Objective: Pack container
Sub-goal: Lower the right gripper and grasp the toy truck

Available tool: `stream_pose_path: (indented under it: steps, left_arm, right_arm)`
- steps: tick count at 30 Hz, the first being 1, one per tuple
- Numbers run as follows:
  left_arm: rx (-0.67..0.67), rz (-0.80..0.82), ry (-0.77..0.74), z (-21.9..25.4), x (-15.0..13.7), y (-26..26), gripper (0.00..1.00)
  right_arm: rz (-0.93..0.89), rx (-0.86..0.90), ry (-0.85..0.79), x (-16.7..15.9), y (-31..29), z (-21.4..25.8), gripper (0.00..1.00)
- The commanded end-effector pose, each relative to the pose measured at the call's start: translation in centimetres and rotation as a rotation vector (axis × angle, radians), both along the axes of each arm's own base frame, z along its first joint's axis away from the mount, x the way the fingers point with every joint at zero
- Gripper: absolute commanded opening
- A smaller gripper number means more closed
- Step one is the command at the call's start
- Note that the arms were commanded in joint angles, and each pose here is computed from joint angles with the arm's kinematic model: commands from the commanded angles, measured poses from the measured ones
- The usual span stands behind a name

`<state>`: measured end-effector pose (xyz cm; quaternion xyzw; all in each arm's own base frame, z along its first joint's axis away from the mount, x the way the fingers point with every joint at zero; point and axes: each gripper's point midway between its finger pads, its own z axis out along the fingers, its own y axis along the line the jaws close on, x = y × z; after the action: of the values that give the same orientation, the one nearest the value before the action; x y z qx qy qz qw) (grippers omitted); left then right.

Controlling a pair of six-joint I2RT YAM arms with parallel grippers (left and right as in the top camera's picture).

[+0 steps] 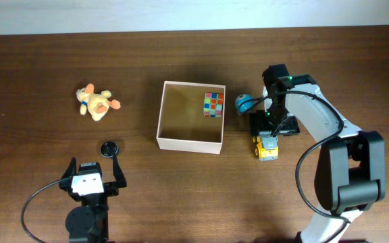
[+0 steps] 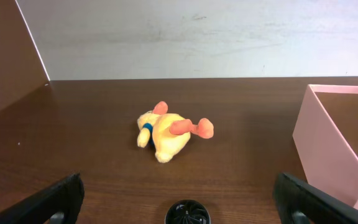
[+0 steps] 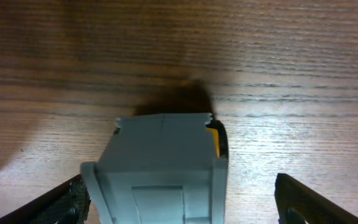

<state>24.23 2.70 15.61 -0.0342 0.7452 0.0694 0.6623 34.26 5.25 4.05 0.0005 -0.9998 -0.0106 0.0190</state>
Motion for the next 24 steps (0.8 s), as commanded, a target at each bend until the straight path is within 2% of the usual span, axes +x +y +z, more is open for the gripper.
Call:
stream_pose_path:
  steps: [1,5,11,24]
  left_arm:
    - [-0.007,-0.009,-0.001,-0.11,0.02,-0.16,0.99]
    - [-0.007,-0.009,-0.001,-0.11,0.02,-0.16,0.99]
    - [-0.007,-0.009,-0.001,-0.11,0.02,-0.16,0.99]
    - [-0.007,-0.009,-0.001,-0.11,0.02,-0.16,0.99]
  right_arm:
    - [0.013,0.02,0.002,-0.11,0.29,-0.03,0.89]
    - [0.012,0.024,0.003,-0.13,0.34,-0.03,0.87]
    - [0.004,0.023,0.003,-0.12,0.35,-0.03,0.73]
    - [0.004,0.024,-0.004,0.05,0.37,-0.03,0.61]
